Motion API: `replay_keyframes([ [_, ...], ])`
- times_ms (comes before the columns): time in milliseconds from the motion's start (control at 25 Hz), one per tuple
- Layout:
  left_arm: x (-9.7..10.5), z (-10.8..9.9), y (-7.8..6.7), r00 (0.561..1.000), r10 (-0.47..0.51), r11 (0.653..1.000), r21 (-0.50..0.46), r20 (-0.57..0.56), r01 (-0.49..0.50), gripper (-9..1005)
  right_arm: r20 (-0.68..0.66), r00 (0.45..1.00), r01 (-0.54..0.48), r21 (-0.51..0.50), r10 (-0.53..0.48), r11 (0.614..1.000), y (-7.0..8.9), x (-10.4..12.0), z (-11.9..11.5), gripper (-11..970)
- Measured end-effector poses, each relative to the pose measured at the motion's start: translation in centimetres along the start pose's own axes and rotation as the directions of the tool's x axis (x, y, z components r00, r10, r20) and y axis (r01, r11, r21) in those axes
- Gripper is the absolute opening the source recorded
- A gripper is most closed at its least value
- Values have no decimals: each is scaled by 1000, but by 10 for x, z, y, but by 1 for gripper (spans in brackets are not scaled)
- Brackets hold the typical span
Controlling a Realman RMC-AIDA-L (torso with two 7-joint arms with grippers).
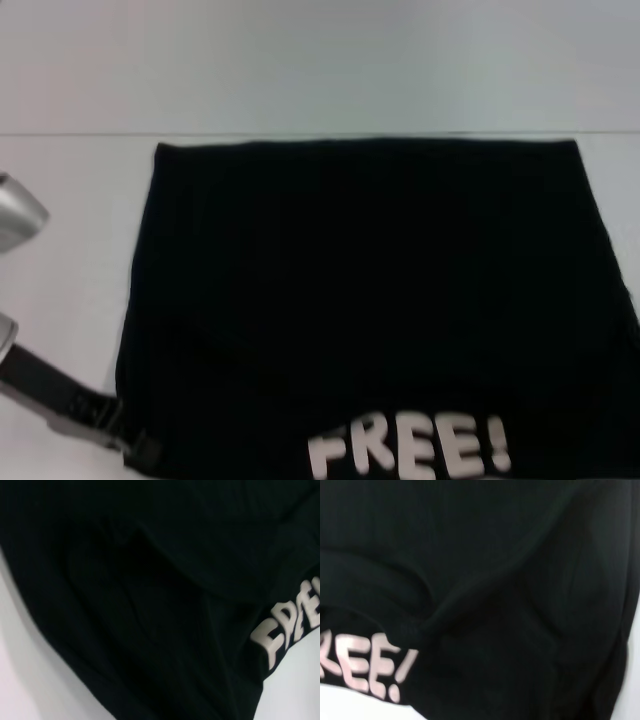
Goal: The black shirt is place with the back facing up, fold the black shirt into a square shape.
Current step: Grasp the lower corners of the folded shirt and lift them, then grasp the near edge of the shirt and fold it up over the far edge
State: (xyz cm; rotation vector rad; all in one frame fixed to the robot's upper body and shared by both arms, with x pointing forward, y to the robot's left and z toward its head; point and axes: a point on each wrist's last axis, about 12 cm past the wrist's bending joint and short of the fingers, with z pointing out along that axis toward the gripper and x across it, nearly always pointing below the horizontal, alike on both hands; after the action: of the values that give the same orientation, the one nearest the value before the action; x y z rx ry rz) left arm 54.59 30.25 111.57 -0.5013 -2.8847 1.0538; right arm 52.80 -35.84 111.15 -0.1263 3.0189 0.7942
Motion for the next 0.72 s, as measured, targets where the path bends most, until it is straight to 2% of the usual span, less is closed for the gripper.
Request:
replay_keyframes([
  [120,9,5,-3,999,10,1000,17,-48,-9,39,-52,999,-14,-16,13,1000,-6,16,1,72],
  [200,9,2,-3,999,21,999,32,-29,-20,43,-29,1000,-11,-44,10,999,-8,19,-1,72],
  [280,6,-8,-5,998,52,995,83,41,-55,46,44,999,21,-117,-16,993,-7,16,-8,73],
  [320,2,-25,-9,986,84,978,176,145,-110,47,93,995,50,-164,-35,985,-4,13,-14,73],
  [360,2,-25,-9,986,84,978,176,145,-110,49,151,987,87,-210,-56,974,-1,9,-22,73],
  [440,-4,-43,-10,966,82,959,246,246,-144,52,251,965,136,-265,-68,955,1,2,-37,73],
  [560,-21,-61,-4,932,4,966,238,362,-97,57,404,914,141,-276,-18,951,-8,-13,-61,73],
  [720,-50,-67,9,859,-106,988,151,501,34,64,544,833,40,-239,100,970,-30,-33,-70,73],
])
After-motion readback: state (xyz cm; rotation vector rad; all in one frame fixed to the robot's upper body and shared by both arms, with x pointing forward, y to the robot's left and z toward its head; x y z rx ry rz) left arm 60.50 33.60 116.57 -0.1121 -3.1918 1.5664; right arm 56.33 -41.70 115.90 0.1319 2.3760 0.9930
